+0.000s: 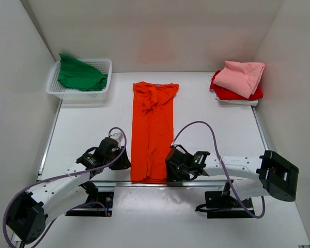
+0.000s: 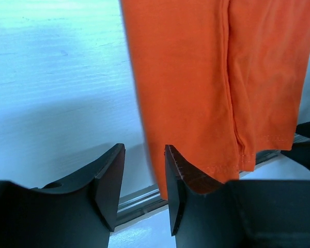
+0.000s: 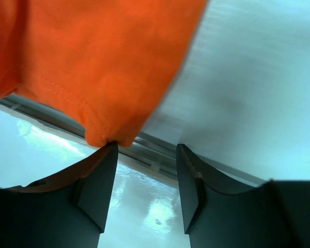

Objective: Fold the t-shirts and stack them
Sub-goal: Rotate the tshirt 90 degrees, then grab the bottom of the folded rectangular tshirt with both arms

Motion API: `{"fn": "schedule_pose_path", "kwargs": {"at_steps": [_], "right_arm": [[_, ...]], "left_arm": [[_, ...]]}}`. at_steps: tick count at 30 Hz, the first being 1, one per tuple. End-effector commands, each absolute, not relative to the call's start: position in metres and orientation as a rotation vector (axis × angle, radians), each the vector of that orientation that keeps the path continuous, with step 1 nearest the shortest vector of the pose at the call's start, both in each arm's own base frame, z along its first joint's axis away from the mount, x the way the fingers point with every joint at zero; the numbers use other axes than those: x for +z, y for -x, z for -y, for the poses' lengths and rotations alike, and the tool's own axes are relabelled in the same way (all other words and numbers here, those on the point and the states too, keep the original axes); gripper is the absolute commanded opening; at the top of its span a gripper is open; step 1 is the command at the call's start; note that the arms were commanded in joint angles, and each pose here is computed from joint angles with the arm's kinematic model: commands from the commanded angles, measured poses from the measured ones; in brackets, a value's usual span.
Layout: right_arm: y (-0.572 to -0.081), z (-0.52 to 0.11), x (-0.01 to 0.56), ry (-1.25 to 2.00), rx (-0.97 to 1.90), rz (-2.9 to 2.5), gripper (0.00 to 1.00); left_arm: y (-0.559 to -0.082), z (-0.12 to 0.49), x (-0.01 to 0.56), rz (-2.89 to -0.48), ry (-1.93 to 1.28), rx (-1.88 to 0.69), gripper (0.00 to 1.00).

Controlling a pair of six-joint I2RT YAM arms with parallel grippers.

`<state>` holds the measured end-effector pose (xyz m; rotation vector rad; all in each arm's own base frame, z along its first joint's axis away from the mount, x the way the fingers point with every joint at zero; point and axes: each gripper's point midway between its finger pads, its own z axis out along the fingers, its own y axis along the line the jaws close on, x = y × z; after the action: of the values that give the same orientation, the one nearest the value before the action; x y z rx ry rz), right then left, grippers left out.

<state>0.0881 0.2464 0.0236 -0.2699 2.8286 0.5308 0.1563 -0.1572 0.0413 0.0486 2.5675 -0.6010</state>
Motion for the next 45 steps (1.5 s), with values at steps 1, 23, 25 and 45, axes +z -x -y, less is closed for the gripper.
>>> {"fn": "schedule_pose_path", "kwargs": {"at_steps": [1, 23, 25, 45], "right_arm": [[-0.091, -0.263, 0.026, 0.181, 0.574, -2.802, 0.47], [-0.095, -0.274, 0.026, 0.186, 0.575, -2.785, 0.23], [-0.093, -0.272, 0.025, 0.183, 0.600, -2.787, 0.00], [-0.117, -0.261, 0.076, 0.355, 0.798, -2.732, 0.00]], "left_arm": [[-0.152, 0.163, 0.038, -2.579, -0.020, -0.647, 0.48], [-0.109, 0.191, 0.020, -2.751, -0.205, -0.673, 0.29], [-0.110, 0.192, 0.021, -2.747, -0.211, -0.681, 0.09], [-0.158, 0.192, 0.075, -2.642, -0.150, -0.691, 0.00]]}}
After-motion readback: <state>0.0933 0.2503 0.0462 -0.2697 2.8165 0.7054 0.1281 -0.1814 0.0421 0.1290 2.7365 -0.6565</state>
